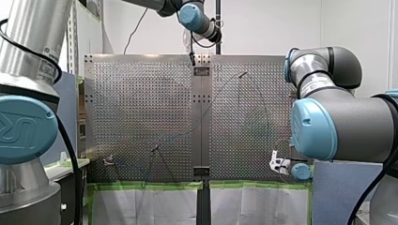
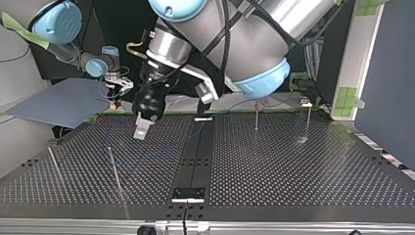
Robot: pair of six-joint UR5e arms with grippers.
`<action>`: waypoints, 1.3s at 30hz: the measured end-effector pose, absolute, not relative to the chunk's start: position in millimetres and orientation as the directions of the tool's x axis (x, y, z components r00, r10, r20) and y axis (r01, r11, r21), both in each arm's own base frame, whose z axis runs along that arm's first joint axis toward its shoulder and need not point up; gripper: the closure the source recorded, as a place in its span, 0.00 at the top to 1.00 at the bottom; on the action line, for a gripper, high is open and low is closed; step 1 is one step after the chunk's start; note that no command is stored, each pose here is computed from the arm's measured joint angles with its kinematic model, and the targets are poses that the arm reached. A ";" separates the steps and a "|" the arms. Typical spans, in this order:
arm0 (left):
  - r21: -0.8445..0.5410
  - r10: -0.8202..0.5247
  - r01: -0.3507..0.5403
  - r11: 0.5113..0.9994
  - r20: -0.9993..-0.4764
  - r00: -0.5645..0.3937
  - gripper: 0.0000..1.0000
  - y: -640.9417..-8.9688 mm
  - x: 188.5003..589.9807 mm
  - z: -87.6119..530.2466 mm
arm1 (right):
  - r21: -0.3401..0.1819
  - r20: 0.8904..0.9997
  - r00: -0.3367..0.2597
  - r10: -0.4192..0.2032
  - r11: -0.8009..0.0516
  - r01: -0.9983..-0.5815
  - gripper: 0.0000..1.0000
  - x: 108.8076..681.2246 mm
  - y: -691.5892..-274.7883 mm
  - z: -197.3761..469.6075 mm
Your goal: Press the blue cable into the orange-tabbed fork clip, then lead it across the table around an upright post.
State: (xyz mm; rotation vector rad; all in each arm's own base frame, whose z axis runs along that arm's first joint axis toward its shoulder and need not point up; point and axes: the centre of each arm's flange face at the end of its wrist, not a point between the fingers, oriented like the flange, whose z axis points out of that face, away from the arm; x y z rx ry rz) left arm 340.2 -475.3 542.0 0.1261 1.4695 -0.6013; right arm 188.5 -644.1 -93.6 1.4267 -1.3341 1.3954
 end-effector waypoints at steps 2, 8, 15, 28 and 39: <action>-0.281 -0.313 0.455 0.845 -0.950 -0.005 1.00 -471.6 336.4 545.0 | -0.160 0.976 -0.124 -0.182 -0.202 -0.966 0.00 188.9 -644.0 -93.5; -0.293 -0.343 0.460 0.838 -0.939 0.027 1.00 -459.6 327.8 552.6 | -0.160 0.976 -0.124 -0.182 -0.203 -0.966 0.00 189.8 -643.8 -93.5; -0.325 -0.395 0.469 0.821 -0.917 0.055 1.00 -444.8 317.1 561.1 | -0.160 0.976 -0.123 -0.181 -0.205 -0.966 0.00 191.1 -644.0 -92.9; -0.397 -0.483 0.494 0.773 -0.874 0.053 1.00 -431.3 310.1 548.9 | -0.160 0.976 -0.122 -0.182 -0.211 -0.964 0.00 195.0 -643.1 -92.4; -0.416 -0.496 0.456 0.787 -0.866 0.064 1.00 -424.8 317.5 508.6 | -0.160 0.976 -0.122 -0.181 -0.215 -0.963 0.00 197.4 -644.1 -90.6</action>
